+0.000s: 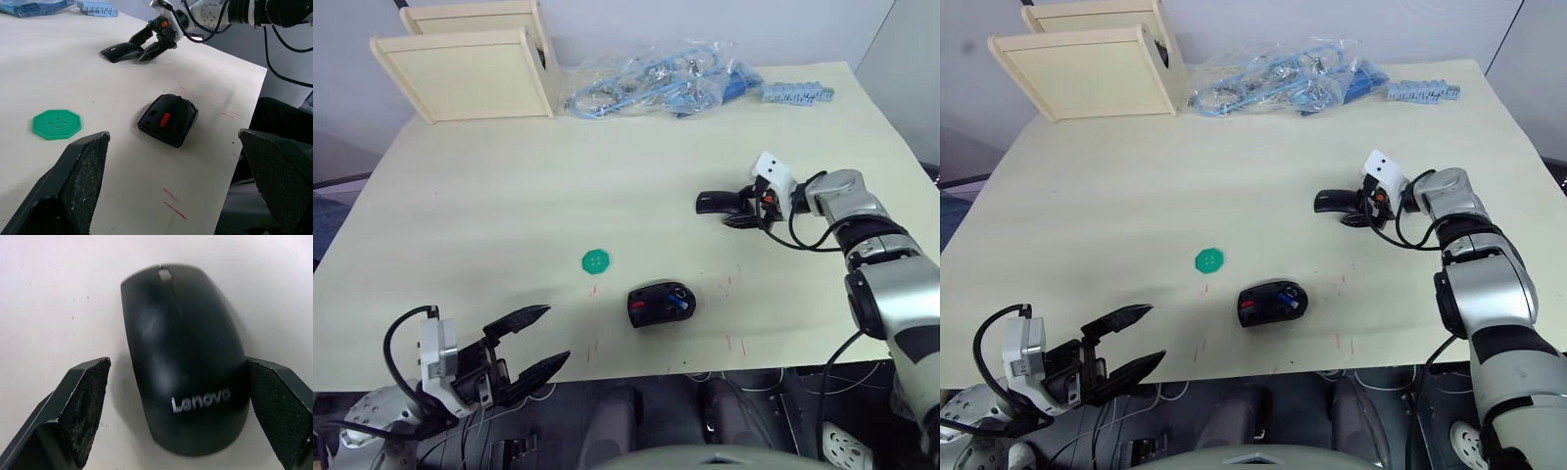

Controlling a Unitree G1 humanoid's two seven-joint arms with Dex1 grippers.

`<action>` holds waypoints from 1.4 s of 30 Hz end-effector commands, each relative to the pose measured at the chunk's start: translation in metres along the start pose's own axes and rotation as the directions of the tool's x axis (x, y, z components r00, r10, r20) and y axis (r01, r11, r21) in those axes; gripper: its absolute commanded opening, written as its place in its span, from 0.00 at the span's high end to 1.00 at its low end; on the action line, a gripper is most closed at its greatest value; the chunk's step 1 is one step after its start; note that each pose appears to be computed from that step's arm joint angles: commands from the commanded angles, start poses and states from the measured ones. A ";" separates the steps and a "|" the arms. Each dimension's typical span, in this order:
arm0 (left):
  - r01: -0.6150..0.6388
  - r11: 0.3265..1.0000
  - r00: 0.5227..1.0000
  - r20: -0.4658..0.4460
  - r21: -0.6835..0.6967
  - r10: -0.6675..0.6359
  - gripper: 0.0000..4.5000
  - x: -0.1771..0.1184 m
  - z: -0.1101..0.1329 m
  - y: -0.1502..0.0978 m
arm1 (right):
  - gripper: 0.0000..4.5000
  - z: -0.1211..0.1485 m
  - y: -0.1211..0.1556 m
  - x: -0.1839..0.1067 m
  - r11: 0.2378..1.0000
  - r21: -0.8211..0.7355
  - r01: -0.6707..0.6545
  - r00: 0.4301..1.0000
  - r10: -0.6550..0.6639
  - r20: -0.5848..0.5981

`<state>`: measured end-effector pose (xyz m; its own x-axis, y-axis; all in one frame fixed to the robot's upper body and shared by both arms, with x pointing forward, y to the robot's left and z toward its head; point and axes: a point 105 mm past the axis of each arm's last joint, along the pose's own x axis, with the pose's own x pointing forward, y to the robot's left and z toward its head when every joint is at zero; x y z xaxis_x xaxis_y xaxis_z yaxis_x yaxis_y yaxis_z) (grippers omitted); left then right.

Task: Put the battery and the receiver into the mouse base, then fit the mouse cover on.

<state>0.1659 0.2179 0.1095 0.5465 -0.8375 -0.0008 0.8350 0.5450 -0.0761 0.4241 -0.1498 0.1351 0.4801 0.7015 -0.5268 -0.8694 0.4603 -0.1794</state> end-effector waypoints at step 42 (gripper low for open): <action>0.015 1.000 1.000 -0.005 0.014 -0.015 0.00 0.000 -0.006 0.001 | 0.13 0.008 -0.005 -0.014 0.999 -0.033 -0.030 0.999 0.028 -0.036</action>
<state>0.1681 0.2174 0.1006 0.5360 -0.8441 -0.0112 0.8409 0.5351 -0.0813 0.4172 -0.1606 0.1332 0.4255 0.6838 -0.5927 -0.8929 0.4237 -0.1523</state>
